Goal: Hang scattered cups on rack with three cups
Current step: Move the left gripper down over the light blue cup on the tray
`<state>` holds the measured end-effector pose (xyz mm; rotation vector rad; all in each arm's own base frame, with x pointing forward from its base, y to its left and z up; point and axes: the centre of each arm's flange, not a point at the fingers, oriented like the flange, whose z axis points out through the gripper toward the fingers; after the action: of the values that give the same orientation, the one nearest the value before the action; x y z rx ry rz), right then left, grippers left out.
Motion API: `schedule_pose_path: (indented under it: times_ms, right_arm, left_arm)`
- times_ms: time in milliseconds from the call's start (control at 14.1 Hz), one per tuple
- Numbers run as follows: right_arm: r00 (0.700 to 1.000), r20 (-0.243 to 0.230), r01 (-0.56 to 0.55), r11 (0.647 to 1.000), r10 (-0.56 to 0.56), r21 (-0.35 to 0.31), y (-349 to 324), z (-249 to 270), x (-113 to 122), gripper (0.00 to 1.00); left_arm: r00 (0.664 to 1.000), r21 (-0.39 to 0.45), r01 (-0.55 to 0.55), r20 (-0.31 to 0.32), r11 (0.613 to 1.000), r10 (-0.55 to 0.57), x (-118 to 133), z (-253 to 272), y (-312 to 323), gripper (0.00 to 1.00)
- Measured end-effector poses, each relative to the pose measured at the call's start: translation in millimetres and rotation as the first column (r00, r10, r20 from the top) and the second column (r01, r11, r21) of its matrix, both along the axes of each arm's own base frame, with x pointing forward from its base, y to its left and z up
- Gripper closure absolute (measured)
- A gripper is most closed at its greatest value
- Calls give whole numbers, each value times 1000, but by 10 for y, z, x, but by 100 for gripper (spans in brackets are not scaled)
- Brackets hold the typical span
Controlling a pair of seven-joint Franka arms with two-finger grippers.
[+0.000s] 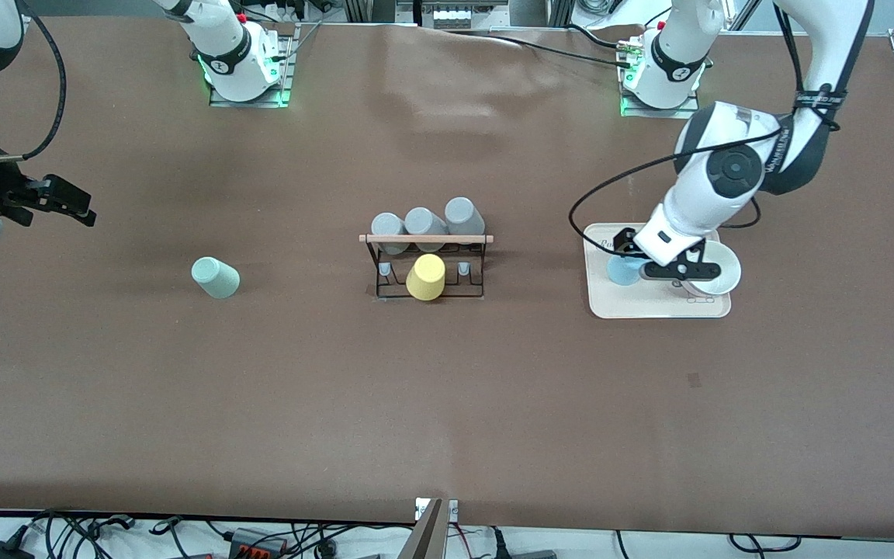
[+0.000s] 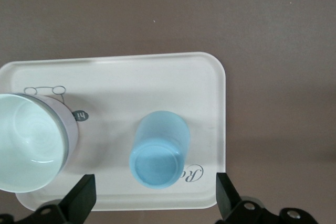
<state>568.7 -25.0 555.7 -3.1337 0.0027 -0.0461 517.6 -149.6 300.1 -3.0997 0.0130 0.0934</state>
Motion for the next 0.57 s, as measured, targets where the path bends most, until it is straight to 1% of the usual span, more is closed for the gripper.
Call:
schedule_pose_path:
  times_ms: [71,213,356,569]
  right_arm:
    - [1000,0,0,1000,0,0,-1,1,0,0]
    - [1000,0,0,1000,0,0,0,1,0,0]
    - [1000,1,0,1000,0,0,0,3,0,0]
    - [1000,4,0,1000,0,0,0,20,-6,0]
  left_arm:
    - [1000,12,8,10,1000,-8,-9,-19,14,0]
    - [999,10,11,33,1000,-12,-43,-100,59,0]
    - [998,-2,16,52,1000,-16,-148,-258,83,0]
    - [999,-11,20,51,1000,-19,-244,-426,86,0]
